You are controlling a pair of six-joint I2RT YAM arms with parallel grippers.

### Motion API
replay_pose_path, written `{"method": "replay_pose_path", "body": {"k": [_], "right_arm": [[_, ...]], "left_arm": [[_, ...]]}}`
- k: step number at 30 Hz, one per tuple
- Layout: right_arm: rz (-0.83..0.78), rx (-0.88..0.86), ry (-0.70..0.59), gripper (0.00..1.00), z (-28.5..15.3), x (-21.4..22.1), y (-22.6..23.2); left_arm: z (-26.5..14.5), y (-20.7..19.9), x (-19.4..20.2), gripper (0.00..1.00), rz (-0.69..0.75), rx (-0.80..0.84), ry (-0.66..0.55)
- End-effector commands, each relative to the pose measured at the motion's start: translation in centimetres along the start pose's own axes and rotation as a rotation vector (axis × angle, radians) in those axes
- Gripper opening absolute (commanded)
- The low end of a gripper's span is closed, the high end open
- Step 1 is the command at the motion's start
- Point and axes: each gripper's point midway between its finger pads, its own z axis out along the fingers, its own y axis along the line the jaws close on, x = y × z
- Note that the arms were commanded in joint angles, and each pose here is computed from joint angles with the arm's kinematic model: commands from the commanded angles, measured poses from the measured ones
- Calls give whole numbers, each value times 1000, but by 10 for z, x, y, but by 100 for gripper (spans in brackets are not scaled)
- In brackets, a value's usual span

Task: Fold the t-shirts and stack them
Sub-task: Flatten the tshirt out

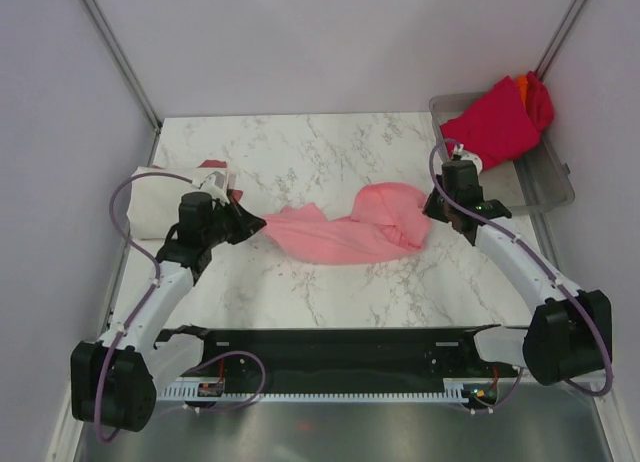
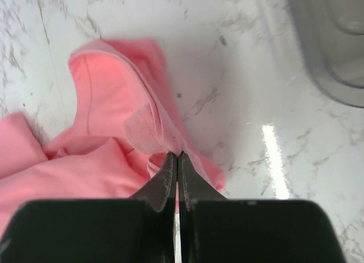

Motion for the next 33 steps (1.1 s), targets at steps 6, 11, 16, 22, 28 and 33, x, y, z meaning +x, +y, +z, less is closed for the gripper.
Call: {"method": "replay_pose_path", "body": {"k": [6, 11, 16, 22, 28, 33], "right_arm": [[82, -21, -133, 0, -43, -48, -16], [88, -42, -202, 0, -80, -83, -10], [90, -44, -349, 0, -153, -118, -14], [113, -80, -519, 0, -243, -118, -29], [212, -72, -735, 0, -311, -116, -57], [216, -80, -729, 0, -306, -109, -58]], "left_arm": [[-42, -27, -51, 2, 31, -17, -127], [-73, -58, -84, 2, 99, -9, -174], [-142, -90, -133, 2, 188, -65, -334], [-230, -109, -145, 2, 243, -118, -483], [-275, -111, -148, 2, 244, -159, -591], [-241, -112, -123, 2, 219, -75, -450]]}}
